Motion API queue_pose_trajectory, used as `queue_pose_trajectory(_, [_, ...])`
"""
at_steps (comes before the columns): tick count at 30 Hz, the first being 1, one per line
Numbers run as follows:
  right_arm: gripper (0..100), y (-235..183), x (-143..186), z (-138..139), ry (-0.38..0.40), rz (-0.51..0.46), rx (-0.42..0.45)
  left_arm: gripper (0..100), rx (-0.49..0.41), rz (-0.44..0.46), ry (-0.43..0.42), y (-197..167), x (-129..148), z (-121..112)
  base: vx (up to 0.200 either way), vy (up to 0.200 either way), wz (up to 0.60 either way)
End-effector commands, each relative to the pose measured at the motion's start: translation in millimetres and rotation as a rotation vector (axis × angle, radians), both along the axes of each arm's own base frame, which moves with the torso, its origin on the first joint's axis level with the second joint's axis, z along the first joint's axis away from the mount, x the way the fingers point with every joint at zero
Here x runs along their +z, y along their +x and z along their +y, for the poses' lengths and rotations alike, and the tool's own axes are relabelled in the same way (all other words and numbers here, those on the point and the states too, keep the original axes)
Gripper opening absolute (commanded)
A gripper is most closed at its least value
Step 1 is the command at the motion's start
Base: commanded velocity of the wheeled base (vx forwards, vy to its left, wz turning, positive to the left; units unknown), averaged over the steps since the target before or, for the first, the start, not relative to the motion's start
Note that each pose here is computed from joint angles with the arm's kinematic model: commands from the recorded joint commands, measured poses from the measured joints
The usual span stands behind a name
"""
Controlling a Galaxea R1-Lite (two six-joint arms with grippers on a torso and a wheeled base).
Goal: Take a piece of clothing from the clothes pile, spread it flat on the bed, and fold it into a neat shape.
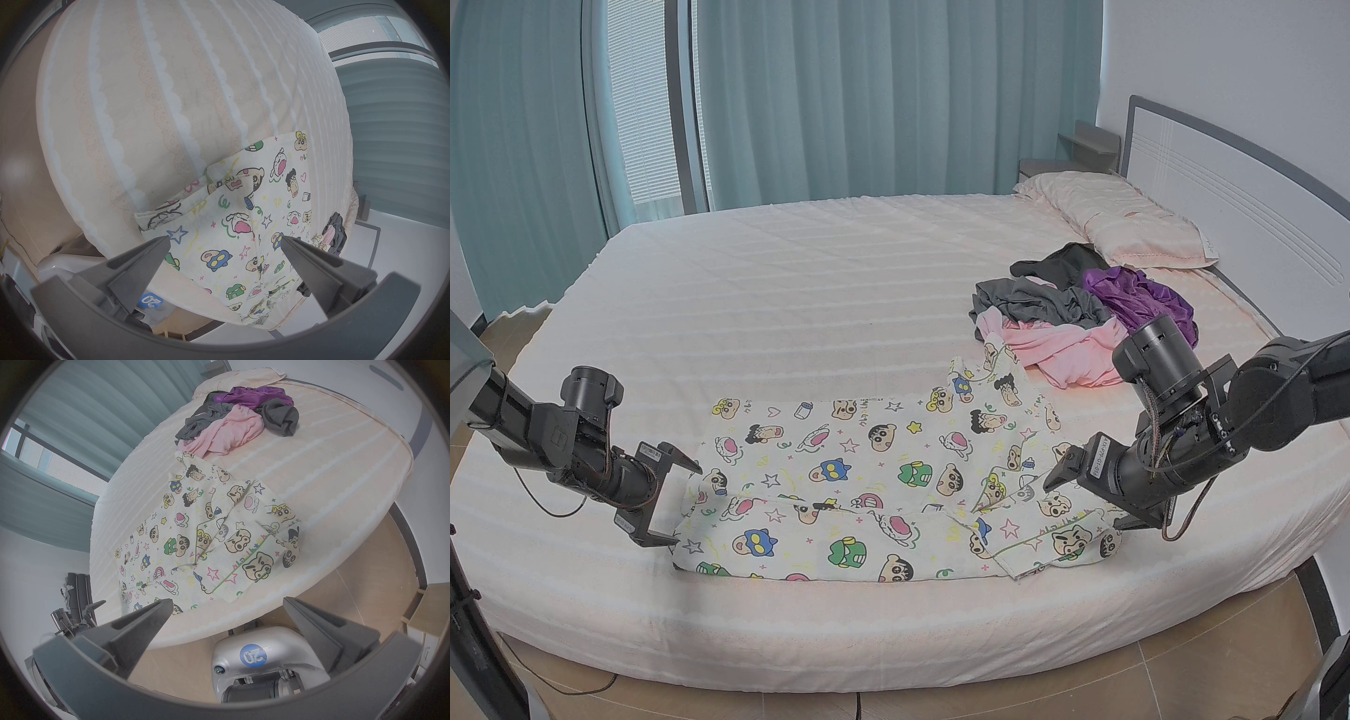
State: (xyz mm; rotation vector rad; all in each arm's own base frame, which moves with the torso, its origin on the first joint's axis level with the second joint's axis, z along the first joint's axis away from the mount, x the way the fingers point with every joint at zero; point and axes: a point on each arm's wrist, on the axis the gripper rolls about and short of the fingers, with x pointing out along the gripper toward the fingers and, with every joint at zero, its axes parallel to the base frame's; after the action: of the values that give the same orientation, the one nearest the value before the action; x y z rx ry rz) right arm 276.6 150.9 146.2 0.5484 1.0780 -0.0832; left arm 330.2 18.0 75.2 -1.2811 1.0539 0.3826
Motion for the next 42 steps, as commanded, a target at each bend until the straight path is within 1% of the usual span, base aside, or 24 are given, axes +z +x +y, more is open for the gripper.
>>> queue_pose_trajectory(1, [100,2,-2,0,0.005,0.001,0.001,100,0.001,0.002,0.0,0,-1,0,0.0,0.0,0.0])
queue_pose_trajectory(2, [100,2,-2,0,0.005,0.001,0.001,100,0.001,0.002,0.0,0,-1,0,0.0,0.0,0.0])
queue_pose_trajectory(4, [100,13,-18,11,0.018,0.014,0.017,100,-0.001,0.003,0.0,-1,-1,0,0.0,0.0,0.0])
queue_pose_trajectory(6, [100,13,-18,11,0.018,0.014,0.017,100,-0.001,0.003,0.0,-1,-1,0,0.0,0.0,0.0])
queue_pose_trajectory(7, [100,29,-40,24,0.042,-0.006,0.03,100,-0.009,0.002,0.002,-4,-2,-2,0.0,0.0,0.0])
queue_pose_trajectory(8, [100,34,-47,29,0.053,-0.021,0.032,100,-0.011,-0.004,0.004,-5,-3,-3,0.0,0.0,0.0])
queue_pose_trajectory(10, [100,40,-56,38,0.067,-0.05,0.049,100,-0.011,-0.017,0.005,-6,-4,-3,0.0,0.0,0.0])
queue_pose_trajectory(11, [100,40,-56,38,0.067,-0.05,0.049,100,-0.011,-0.017,0.005,-6,-4,-3,0.0,0.0,0.0])
queue_pose_trajectory(13, [100,51,-70,55,0.073,-0.057,0.072,100,-0.011,-0.029,0.007,-6,-6,-3,0.0,0.0,0.0])
queue_pose_trajectory(19, [100,63,-88,95,0.083,-0.071,0.139,100,-0.011,-0.023,0.007,-6,-8,-3,0.0,0.0,0.0])
queue_pose_trajectory(20, [100,63,-88,95,0.083,-0.071,0.139,100,-0.011,-0.023,0.007,-6,-8,-3,0.0,0.0,0.0])
queue_pose_trajectory(22, [100,67,-83,99,0.125,-0.082,0.162,100,-0.011,-0.021,0.007,-6,-9,-3,0.0,0.0,0.0])
queue_pose_trajectory(23, [100,67,-83,99,0.125,-0.082,0.162,100,-0.011,-0.021,0.007,-6,-9,-3,0.0,0.0,0.0])
queue_pose_trajectory(24, [100,68,-83,101,0.142,-0.082,0.18,100,-0.011,-0.021,0.005,-6,-9,-3,0.0,0.0,0.0])
queue_pose_trajectory(26, [100,69,-85,100,0.146,-0.078,0.193,100,-0.012,-0.021,0.004,-6,-9,-3,0.0,0.0,0.0])
queue_pose_trajectory(30, [100,76,-93,100,0.161,-0.06,0.262,100,-0.013,-0.02,0.006,-6,-9,-3,0.0,0.0,0.0])
queue_pose_trajectory(34, [100,86,-105,104,0.152,-0.054,0.267,100,-0.013,-0.02,0.006,-6,-9,-3,0.0,0.0,0.0])
queue_pose_trajectory(42, [100,86,-102,105,0.154,-0.05,0.278,100,-0.014,-0.019,0.007,-6,-9,-3,0.0,0.0,0.0])
